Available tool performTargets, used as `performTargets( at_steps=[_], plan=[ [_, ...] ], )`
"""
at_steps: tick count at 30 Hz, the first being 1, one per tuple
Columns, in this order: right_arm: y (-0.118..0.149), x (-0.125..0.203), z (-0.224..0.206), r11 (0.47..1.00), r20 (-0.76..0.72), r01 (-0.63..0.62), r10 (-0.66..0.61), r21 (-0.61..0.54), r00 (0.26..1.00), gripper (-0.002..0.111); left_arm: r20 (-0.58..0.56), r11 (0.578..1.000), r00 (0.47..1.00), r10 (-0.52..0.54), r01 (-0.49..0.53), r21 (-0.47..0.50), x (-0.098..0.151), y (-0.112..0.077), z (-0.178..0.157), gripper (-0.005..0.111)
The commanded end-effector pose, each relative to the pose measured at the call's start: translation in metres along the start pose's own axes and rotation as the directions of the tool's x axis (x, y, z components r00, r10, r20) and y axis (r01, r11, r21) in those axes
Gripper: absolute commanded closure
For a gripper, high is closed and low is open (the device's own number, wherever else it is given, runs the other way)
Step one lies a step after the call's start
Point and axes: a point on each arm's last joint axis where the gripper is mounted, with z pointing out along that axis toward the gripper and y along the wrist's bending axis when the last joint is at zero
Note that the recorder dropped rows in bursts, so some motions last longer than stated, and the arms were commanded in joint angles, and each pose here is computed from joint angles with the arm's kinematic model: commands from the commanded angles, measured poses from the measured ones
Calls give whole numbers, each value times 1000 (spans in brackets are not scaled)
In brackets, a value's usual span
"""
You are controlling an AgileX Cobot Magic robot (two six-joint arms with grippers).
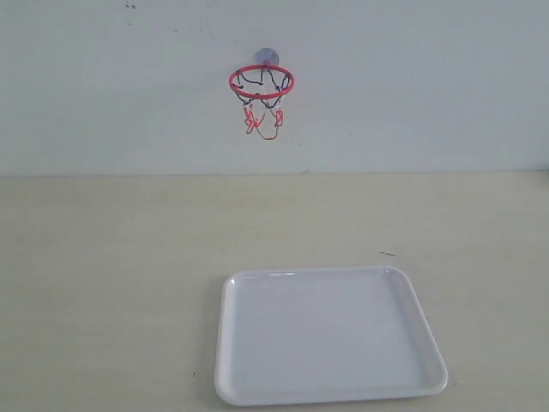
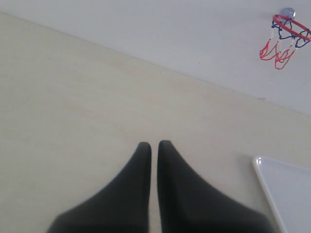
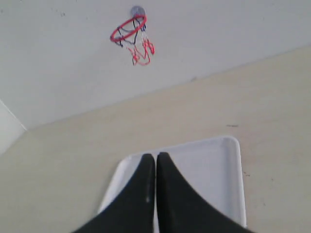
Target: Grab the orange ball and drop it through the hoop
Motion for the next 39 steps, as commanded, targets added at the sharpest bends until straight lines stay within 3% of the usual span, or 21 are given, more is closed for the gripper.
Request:
performTargets(
  at_steps=[1, 9, 14, 18, 23, 29, 39],
  plan=[
    [1, -2, -8, 1000, 80, -18, 19, -16, 997, 108, -3, 1000, 1000, 5, -5, 6, 1, 0, 0, 103],
    [1, -3, -9, 1000, 87, 1, 0, -14, 996, 108, -3, 1000, 1000, 5, -5, 6, 1, 0, 0, 103],
    [-7, 3, -9, 966, 13, 247, -249, 76, 968, 108, -3, 1000, 1000, 5, -5, 6, 1, 0, 0, 103],
    [-20, 10, -13, 932, -107, 307, -291, 194, 951, 108, -3, 1000, 1000, 5, -5, 6, 1, 0, 0, 103],
    [-36, 21, -16, 906, -164, 278, -236, 321, 958, 108, -3, 1000, 1000, 5, -5, 6, 1, 0, 0, 103],
    [-40, 29, -15, 925, -130, 170, -133, 339, 983, 108, -3, 1000, 1000, 5, -5, 6, 1, 0, 0, 103],
    [-40, 29, -14, 926, -125, 170, -135, 337, 983, 108, -3, 1000, 1000, 5, -5, 6, 1, 0, 0, 103]
  ],
)
